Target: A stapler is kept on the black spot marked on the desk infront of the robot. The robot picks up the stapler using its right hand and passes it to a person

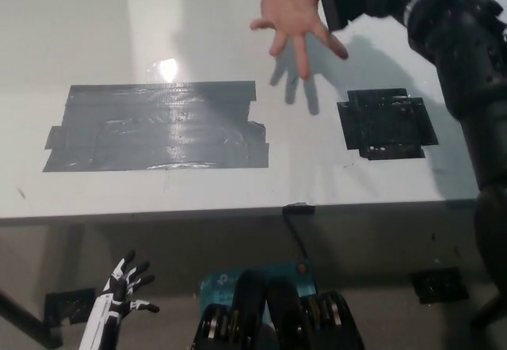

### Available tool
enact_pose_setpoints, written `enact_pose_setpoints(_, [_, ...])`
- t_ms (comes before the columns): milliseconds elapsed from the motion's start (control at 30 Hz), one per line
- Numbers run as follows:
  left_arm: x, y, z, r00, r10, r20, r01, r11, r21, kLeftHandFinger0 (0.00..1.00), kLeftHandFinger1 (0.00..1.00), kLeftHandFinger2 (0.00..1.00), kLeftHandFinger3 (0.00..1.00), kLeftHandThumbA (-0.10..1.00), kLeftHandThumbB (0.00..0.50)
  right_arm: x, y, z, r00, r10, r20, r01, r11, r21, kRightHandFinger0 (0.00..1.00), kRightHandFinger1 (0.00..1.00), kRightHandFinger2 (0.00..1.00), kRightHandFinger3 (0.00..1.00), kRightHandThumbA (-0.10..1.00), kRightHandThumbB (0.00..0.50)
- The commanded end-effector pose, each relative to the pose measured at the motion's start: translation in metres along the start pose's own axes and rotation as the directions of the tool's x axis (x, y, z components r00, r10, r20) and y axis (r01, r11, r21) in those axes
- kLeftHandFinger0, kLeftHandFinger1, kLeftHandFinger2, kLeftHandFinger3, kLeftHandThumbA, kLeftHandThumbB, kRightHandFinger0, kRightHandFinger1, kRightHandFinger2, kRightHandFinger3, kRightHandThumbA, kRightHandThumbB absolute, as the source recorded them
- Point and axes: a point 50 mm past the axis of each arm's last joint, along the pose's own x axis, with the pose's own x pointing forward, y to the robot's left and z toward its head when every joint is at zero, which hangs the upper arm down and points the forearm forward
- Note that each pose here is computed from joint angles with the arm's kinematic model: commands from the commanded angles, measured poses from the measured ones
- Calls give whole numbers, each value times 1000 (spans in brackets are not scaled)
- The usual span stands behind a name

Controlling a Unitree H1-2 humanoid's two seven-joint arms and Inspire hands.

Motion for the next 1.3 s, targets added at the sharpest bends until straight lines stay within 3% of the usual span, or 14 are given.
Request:
enact_pose_setpoints(0, [7, 6, 8, 999, -13, 36, 12, 999, 40, 498, 824, 885, 1000, 1000, 413, 16, 41, 19, 1000, 20, 16, -19, 999, -43, 0, 0, 0, 0, 1000, 27])
enact_pose_setpoints(267, [9, 5, 10, 999, -20, 34, 19, 999, 41, 488, 823, 886, 1000, 1000, 415, 31, 52, 3, 996, -87, 1, 86, 986, -143, 0, 0, 0, 22, 928, 22])
enact_pose_setpoints(300, [8, 3, 10, 999, -23, 34, 22, 999, 37, 488, 822, 887, 1000, 1000, 414, 33, 52, -1, 995, -97, -2, 96, 983, -155, 0, 0, 17, 49, 932, 39])
enact_pose_setpoints(367, [10, 2, 11, 999, -21, 35, 19, 999, 40, 482, 819, 886, 1000, 1000, 413, 35, 52, -4, 993, -115, 4, 114, 982, -149, 0, 0, 53, 303, 910, 44])
enact_pose_setpoints(467, [9, 3, 13, 999, -24, 32, 22, 999, 43, 485, 816, 881, 1000, 1000, 409, 38, 52, -14, 989, -146, 0, 144, 975, -169, 0, 0, 59, 203, 851, 8])
enact_pose_setpoints(567, [13, 2, 16, 999, -29, 41, 27, 999, 47, 462, 800, 867, 1000, 1000, 409, 40, 51, -19, 978, -206, -15, 195, 946, -260, 0, 0, 61, 399, 812, 16])
enact_pose_setpoints(667, [17, 2, 18, 998, -33, 49, 31, 998, 48, 459, 798, 865, 1000, 1000, 405, 41, 50, -20, 976, -216, 8, 205, 912, -356, 0, 0, 93, 405, 843, 27])
enact_pose_setpoints(700, [18, 2, 19, 998, -35, 50, 32, 998, 48, 462, 798, 865, 1000, 1000, 398, 41, 50, -20, 975, -220, 8, 206, 898, -390, 0, 33, 193, 392, 901, 73])
enact_pose_setpoints(733, [21, 3, 23, 998, -35, 54, 33, 998, 49, 458, 786, 855, 1000, 1000, 400, 40, 49, -21, 974, -227, -19, 188, 848, -495, 650, 777, 1000, 1000, 937, 260])
enact_pose_setpoints(767, [22, 3, 24, 998, -35, 55, 32, 998, 51, 457, 784, 853, 1000, 1000, 399, 40, 49, -21, 972, -231, -31, 176, 815, -552, 732, 847, 1000, 1000, 935, 248])
enact_pose_setpoints(800, [22, 3, 25, 998, -37, 54, 34, 998, 53, 458, 783, 853, 1000, 1000, 403, 40, 50, -22, 974, -223, -28, 165, 792, -588, 936, 1000, 1000, 1000, 933, 272])
enact_pose_setpoints(900, [23, 4, 27, 997, -44, 61, 40, 996, 74, 441, 781, 846, 1000, 1000, 407, 40, 49, -24, 983, -183, -15, 116, 685, -719, 1000, 1000, 1000, 1000, 887, 250])
enact_pose_setpoints(1000, [23, 4, 28, 997, -44, 63, 39, 996, 80, 432, 779, 828, 1000, 1000, 418, 39, 48, -23, 984, -179, 17, 129, 637, -760, 1000, 1000, 1000, 1000, 814, 303])
enact_pose_setpoints(1267, [20, 1, 28, 997, -57, 46, 53, 995, 83, 423, 755, 799, 1000, 1000, 443, 37, 50, -21, 988, -149, 47, 124, 568, -813, 1000, 1000, 1000, 1000, 939, 329])
